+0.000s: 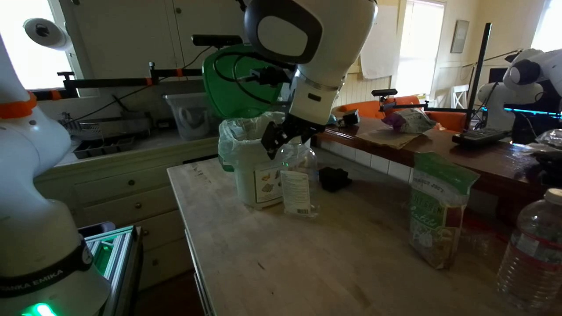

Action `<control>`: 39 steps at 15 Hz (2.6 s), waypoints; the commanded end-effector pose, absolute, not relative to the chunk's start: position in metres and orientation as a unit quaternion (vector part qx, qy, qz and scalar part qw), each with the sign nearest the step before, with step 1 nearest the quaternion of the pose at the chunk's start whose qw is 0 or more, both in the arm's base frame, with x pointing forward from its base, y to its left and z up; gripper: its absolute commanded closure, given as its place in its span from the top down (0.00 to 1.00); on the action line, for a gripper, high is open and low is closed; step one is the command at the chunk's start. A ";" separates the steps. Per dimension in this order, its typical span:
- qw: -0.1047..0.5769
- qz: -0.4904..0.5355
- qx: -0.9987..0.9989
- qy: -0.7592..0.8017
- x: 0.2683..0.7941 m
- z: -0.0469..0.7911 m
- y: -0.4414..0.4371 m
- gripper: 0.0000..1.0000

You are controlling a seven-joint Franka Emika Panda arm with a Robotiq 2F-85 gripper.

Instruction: Move the pump bottle forwards.

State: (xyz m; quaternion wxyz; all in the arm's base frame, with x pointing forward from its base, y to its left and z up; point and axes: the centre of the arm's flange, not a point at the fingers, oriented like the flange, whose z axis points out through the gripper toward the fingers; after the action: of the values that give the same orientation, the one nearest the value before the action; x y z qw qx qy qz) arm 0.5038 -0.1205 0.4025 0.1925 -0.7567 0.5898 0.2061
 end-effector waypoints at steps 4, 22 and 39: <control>0.187 0.195 -0.776 0.570 0.521 0.405 -0.116 1.00; 0.149 0.002 -0.862 0.485 0.553 0.469 -0.118 1.00; 0.120 -0.068 -0.932 0.334 0.521 0.538 -0.066 0.00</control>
State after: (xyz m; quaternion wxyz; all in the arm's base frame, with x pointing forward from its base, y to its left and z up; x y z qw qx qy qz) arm 0.5338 -0.0731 0.5457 0.1408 -0.9209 0.3575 -0.0660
